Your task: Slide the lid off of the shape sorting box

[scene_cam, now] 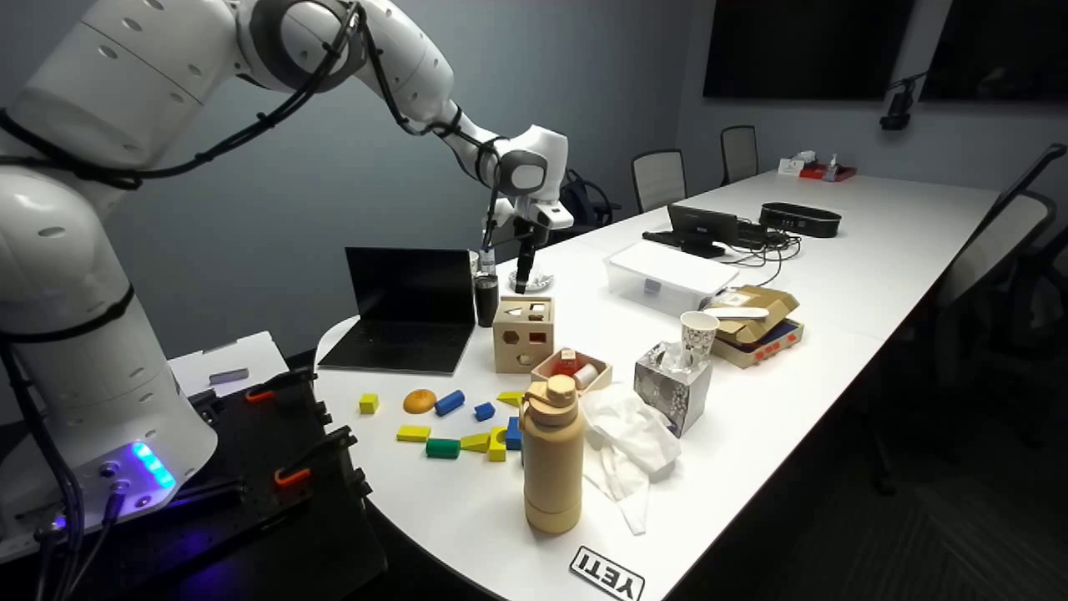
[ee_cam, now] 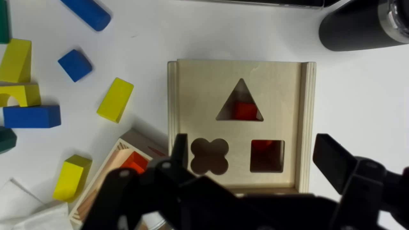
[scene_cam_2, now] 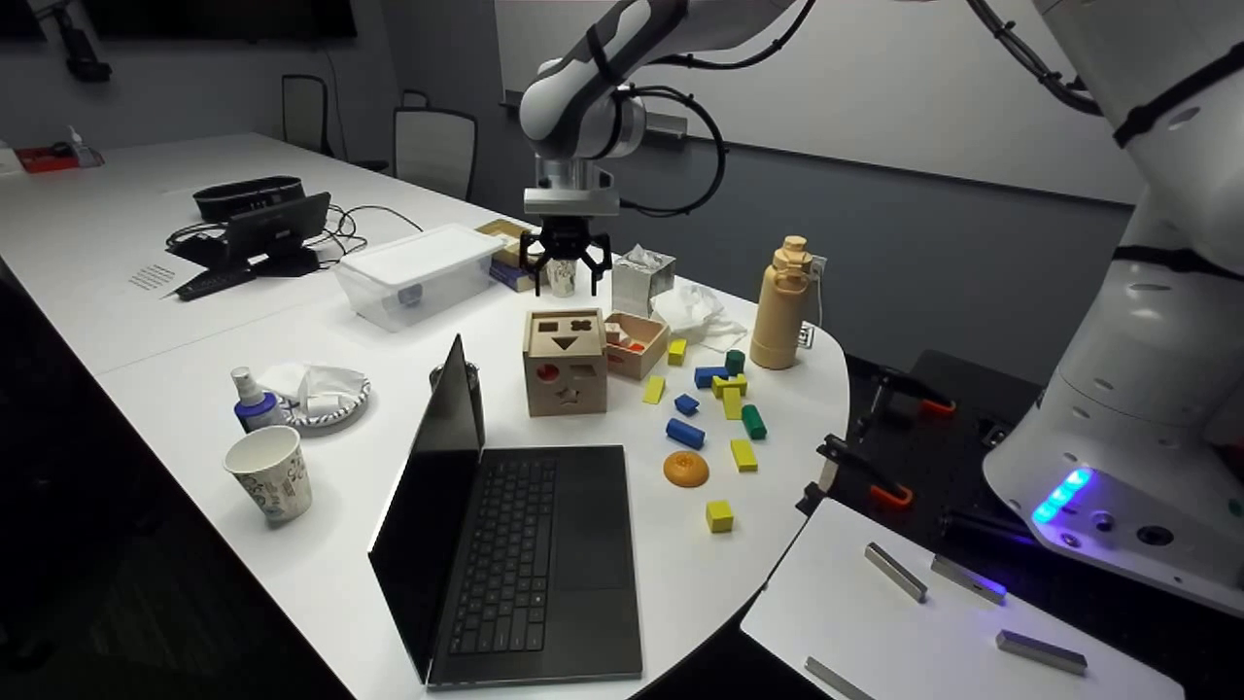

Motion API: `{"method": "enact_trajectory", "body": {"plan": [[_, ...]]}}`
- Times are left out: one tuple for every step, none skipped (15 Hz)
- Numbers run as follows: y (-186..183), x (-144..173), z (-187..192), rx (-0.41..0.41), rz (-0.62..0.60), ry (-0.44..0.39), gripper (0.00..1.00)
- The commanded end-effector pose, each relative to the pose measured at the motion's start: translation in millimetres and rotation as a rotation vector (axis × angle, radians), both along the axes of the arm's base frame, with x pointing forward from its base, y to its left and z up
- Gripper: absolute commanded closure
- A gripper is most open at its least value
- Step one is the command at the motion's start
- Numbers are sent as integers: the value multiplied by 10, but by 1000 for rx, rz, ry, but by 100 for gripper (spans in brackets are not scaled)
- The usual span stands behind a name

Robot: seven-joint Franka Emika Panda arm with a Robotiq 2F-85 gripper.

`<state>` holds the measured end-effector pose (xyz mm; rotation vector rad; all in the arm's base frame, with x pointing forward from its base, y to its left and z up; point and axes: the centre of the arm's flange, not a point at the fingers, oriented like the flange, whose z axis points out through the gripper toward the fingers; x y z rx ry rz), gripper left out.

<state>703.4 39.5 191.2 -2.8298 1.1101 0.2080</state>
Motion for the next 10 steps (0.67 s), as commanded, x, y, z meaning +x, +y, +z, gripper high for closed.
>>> {"method": "enact_trajectory", "body": {"plan": [[93,116,-246,-22,-70,23,0],[107,119,-317,-23,-82,29,0],[120,132,-389,-24,-89,36,0],[127,143,-437,-28,-97,40,0],[120,158,-477,-37,-106,41,0],[112,164,-492,-44,-114,38,0],[99,173,-510,-49,-127,38,0],[77,182,-515,-55,-137,35,0],[57,192,-520,-61,-147,34,0],[41,206,-531,-68,-153,34,0]]}}
